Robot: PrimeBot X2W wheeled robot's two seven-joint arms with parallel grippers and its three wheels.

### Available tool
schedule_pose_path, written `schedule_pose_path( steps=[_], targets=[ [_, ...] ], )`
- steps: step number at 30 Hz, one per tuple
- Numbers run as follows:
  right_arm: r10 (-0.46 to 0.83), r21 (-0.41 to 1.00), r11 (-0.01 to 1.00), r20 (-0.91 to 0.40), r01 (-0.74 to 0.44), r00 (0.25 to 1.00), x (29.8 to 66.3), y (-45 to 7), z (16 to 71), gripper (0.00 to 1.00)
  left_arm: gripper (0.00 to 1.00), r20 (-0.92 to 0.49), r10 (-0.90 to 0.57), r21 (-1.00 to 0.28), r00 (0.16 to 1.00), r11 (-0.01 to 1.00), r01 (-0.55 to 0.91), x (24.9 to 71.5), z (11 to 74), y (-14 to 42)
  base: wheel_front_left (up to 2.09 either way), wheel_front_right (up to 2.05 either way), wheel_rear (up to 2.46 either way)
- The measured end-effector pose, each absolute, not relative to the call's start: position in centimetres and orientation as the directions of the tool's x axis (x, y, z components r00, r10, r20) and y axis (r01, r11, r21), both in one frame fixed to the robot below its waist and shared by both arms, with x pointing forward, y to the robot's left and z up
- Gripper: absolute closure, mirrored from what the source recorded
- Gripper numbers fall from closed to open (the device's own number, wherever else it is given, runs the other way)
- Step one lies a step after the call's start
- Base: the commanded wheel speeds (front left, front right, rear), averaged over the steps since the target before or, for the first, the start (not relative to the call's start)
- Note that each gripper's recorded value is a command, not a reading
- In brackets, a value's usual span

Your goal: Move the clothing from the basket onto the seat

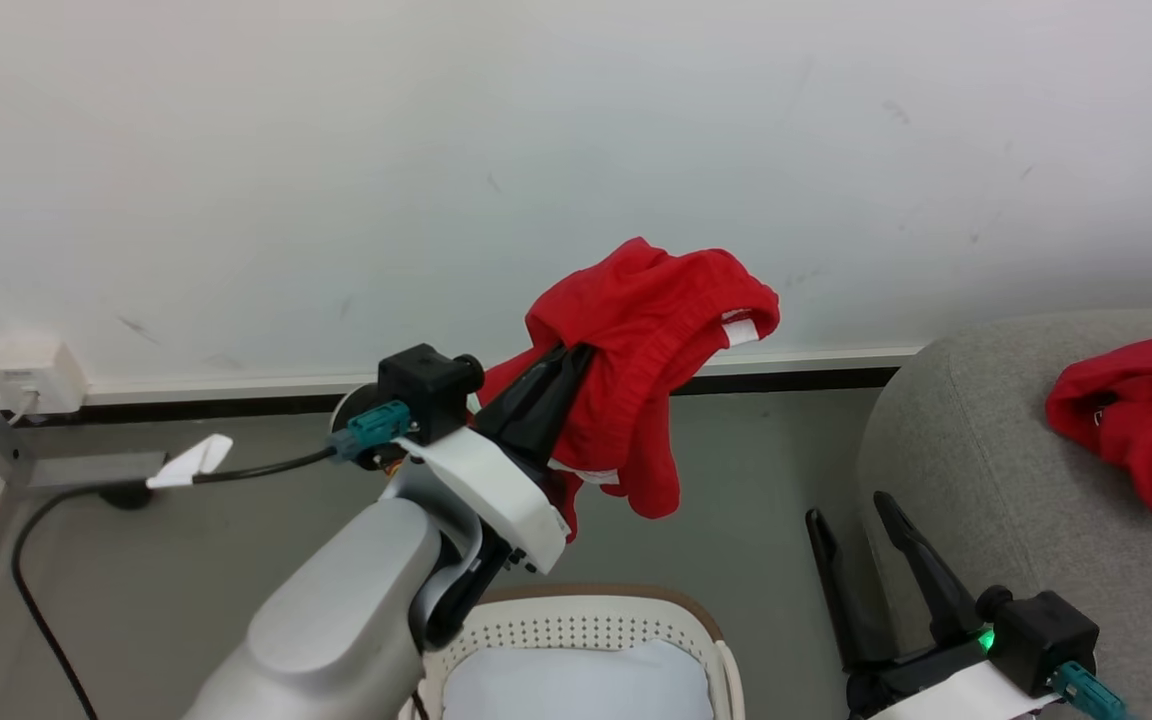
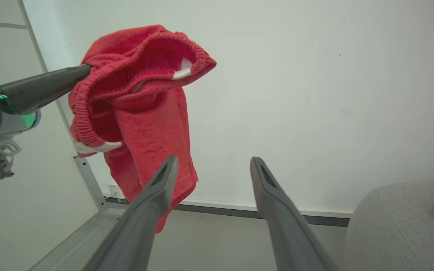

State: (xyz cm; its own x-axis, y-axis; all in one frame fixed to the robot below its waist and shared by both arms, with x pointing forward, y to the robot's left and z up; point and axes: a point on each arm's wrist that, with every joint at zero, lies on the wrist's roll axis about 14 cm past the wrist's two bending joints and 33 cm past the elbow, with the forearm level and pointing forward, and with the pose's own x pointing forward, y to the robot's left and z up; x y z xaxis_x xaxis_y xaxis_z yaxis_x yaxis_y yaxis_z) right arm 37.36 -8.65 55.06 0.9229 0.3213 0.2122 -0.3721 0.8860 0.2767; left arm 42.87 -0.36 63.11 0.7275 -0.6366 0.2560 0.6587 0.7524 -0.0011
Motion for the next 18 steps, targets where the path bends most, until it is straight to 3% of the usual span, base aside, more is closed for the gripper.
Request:
schedule_pose_path(
  steps=[18],
  targets=[
    [0.512, 0.228, 0.82, 0.121, -0.526, 0.85, 36.5, -2.7, 52.5, 0.0, 1.0, 0.252, -0.629, -0.034, 0.735, 0.753, 0.657, 40.9, 62.7, -0.2, 0.0, 0.0, 0.0]
  ],
)
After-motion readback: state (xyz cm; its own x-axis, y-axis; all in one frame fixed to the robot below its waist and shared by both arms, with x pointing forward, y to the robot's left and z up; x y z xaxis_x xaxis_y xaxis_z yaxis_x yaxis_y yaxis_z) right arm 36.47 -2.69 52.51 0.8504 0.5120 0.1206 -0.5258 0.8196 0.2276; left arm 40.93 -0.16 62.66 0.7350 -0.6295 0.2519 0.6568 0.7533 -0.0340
